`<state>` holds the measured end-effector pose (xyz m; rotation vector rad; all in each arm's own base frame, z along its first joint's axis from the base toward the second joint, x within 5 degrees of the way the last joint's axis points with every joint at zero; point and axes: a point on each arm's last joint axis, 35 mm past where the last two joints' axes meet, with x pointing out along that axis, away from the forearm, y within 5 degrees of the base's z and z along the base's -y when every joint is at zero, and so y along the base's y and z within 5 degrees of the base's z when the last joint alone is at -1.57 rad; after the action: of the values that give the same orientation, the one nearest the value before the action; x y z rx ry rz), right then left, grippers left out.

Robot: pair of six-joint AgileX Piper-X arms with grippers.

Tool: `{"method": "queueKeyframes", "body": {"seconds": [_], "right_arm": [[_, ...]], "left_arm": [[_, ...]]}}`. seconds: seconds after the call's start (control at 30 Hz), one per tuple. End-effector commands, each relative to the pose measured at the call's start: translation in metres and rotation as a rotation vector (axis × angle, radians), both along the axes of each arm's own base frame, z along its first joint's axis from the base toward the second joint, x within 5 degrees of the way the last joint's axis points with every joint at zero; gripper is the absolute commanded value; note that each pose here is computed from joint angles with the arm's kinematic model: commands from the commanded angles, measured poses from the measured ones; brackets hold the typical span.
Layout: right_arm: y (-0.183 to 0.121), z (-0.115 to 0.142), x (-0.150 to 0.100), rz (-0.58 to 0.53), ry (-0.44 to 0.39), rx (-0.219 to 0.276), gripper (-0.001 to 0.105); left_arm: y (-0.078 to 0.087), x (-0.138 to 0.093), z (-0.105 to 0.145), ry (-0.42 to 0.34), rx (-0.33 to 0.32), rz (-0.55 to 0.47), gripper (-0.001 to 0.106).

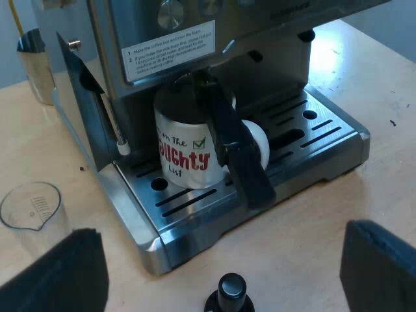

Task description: Remove mug from coffee machine

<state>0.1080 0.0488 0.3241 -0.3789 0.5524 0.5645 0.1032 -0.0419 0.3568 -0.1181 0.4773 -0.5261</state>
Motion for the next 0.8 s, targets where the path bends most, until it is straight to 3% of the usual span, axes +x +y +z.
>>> {"method": "queueKeyframes", "body": {"seconds": [0.03,0.07,0.2,0.4,0.73,0.8], "right_arm": [[0.011,0.003,0.008,0.041,-0.031,-0.021,0.064],[0.02,0.001,0.013,0.061,-0.04,-0.045,0.064],[0.041,-0.003,0.021,0.124,-0.057,-0.063,0.064],[0.067,-0.015,0.034,0.141,-0.046,-0.108,0.064],[0.096,-0.036,0.066,0.075,-0.045,-0.038,0.064],[0.101,-0.044,0.072,0.065,-0.061,0.001,0.064]], "left_arm": [[-0.002,0.002,0.004,-0.016,-0.008,-0.018,0.087],[-0.002,0.002,0.004,-0.014,-0.014,-0.033,0.087],[-0.003,0.003,0.003,-0.012,-0.014,-0.034,0.087],[-0.003,0.003,0.003,-0.01,-0.014,-0.034,0.087],[-0.003,0.002,0.003,-0.003,-0.018,-0.047,0.087],[-0.003,0.002,0.003,-0.003,-0.02,-0.051,0.087]]}}
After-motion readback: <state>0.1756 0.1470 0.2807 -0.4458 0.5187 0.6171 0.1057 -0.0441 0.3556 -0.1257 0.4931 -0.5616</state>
